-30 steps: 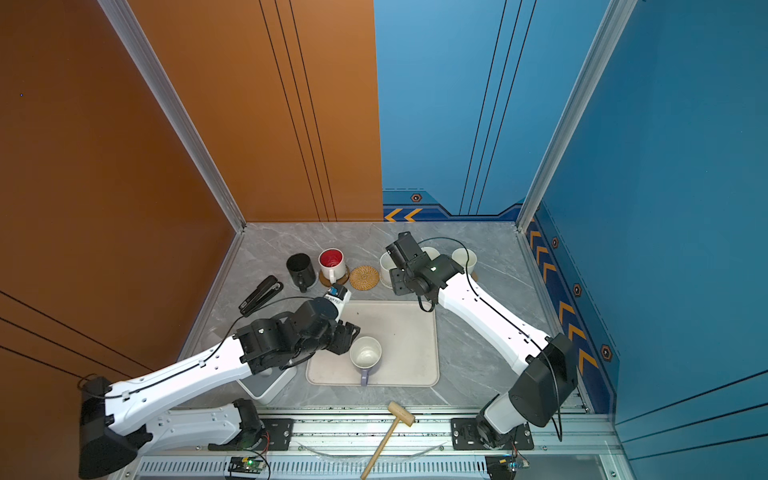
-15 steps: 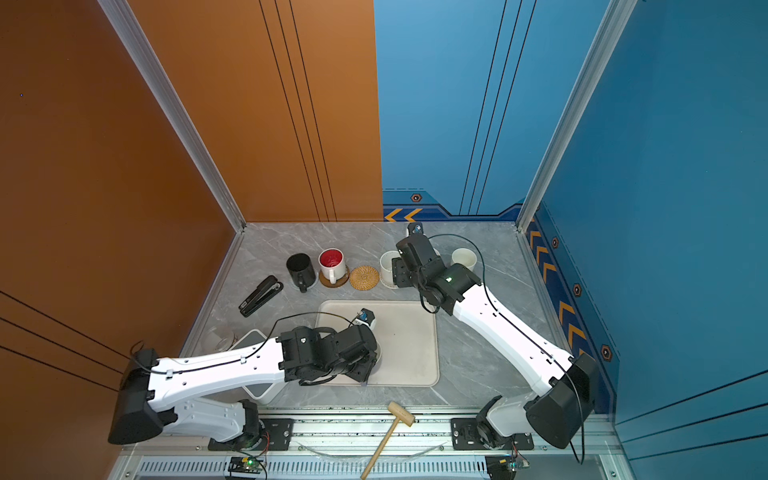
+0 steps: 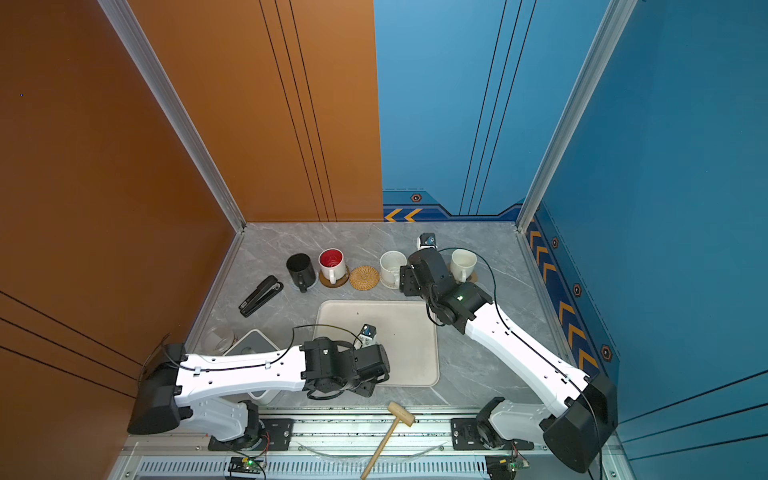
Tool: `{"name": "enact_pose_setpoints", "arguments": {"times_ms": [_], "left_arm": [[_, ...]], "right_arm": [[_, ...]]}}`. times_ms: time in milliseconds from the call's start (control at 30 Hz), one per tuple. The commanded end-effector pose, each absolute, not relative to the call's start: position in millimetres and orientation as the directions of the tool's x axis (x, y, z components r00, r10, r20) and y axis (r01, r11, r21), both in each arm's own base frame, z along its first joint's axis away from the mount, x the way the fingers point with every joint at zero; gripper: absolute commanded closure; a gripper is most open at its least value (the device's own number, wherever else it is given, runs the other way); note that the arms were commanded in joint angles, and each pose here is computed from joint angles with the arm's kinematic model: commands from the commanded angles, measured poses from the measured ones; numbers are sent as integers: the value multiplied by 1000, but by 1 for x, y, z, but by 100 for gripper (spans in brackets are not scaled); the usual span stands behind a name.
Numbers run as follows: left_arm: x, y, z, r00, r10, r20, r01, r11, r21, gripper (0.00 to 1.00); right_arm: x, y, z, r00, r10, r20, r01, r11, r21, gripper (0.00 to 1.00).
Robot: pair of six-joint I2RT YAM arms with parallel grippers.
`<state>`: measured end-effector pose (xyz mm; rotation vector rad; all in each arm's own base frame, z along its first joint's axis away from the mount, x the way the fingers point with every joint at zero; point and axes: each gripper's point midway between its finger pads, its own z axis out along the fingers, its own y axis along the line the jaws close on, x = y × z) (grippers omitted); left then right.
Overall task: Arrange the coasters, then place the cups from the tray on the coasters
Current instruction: 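Raise the right gripper while the left gripper moves over the lavender mug, then lower the left gripper and close it on the lavender mug's rim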
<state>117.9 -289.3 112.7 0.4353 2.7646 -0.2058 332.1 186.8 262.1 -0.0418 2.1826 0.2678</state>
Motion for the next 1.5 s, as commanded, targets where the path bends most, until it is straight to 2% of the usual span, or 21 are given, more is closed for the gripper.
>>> {"name": "enact_pose_setpoints", "arguments": {"times_ms": [0,633,933,1267,1467], "left_arm": [[121,-280,104,-905,250,-344,276,961,-30,39],[143,-271,78,-929,213,-302,208,977,50,52],[148,-271,71,-935,214,-284,203,977,67,63],[152,-273,66,-938,208,-277,199,978,59,65],[154,-273,65,-939,204,-276,196,979,55,76]], "right_arm": [[332,185,266,-572,104,-814,-121,970,209,27],[333,177,258,-583,122,-803,-104,969,224,26],[336,178,253,-595,120,-795,-100,970,222,26],[340,181,245,-613,113,-782,-102,970,220,26],[342,181,243,-618,112,-778,-98,971,217,26]]}}
